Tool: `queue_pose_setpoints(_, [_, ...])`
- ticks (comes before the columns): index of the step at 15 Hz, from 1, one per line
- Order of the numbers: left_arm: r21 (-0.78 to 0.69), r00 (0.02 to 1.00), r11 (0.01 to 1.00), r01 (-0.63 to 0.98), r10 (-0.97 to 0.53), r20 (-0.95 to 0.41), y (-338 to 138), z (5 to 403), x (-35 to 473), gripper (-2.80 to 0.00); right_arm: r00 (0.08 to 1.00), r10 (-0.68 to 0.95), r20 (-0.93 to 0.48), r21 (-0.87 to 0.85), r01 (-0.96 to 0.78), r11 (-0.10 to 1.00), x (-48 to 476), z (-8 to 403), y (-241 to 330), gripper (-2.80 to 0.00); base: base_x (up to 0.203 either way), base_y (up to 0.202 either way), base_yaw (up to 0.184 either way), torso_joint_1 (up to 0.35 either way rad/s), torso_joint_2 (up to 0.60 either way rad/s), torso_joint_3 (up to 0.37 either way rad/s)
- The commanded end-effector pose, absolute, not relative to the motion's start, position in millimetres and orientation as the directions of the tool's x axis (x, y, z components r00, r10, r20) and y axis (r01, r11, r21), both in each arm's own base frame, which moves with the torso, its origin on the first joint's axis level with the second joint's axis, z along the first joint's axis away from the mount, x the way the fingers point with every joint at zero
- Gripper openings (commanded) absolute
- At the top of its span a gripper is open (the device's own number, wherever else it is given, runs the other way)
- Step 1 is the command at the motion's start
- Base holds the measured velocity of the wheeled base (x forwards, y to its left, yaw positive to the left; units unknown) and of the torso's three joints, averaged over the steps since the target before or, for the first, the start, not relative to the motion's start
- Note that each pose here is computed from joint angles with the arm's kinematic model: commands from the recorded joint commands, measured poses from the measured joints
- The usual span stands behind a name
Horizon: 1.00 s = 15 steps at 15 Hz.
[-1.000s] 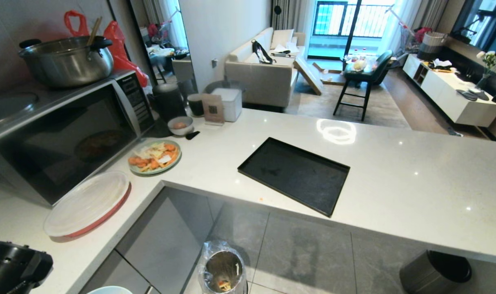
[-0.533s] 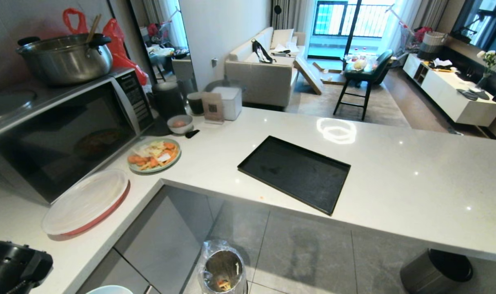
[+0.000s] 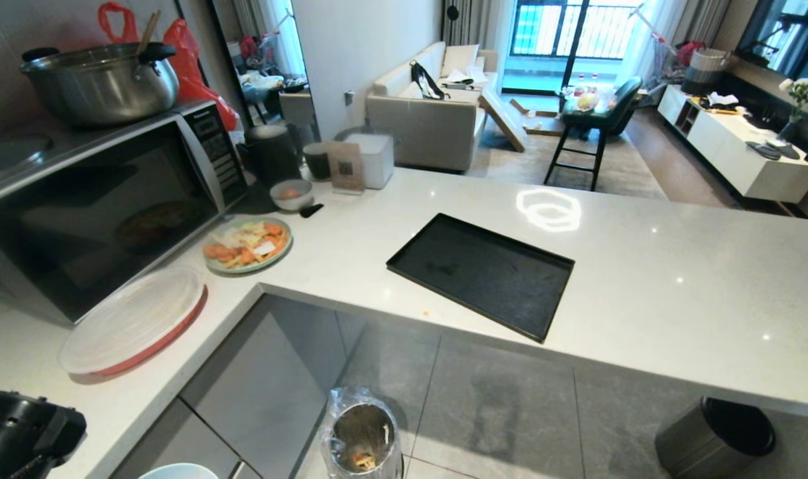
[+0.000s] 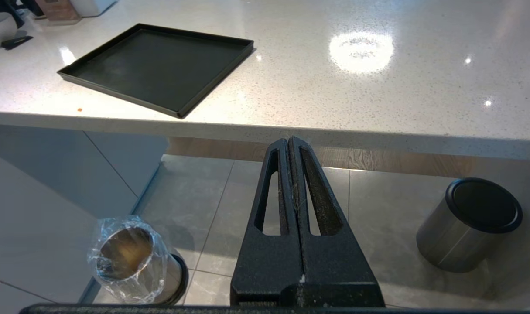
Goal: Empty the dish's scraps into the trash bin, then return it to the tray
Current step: Move the bowl over the trash can
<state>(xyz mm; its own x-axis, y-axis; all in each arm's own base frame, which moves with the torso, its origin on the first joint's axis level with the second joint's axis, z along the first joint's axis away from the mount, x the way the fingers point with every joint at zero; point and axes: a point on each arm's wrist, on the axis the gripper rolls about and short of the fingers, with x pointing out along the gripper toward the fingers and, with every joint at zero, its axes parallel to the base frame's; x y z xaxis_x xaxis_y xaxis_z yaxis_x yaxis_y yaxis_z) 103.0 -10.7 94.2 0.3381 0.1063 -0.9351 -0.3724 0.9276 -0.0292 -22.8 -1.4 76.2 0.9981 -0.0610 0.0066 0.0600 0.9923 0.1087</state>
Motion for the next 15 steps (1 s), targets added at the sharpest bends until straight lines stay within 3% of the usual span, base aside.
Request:
queue_pose_setpoints(1, [-0.029,0.338,0.927,-0.374,0.107,-0.935,-10.8,94.2,102.6,-2.80,0.998,-0.061,0.006,0.109,0.060,0.992,-22.7,76.3,-1.4,-2.80,0.000,0.000,0.000,-0.129,0.31,0.183])
queue_pose_setpoints(15, [-0.031,0.345,0.936,-0.350,0.099,-0.933,-13.1,94.0,99.4,-2.80,0.998,-0.061,0.006,0.109,0.060,0.992,-22.7,76.3,-1.4,-2.80,0.000,0.000,0.000,-0.134,0.33,0.195])
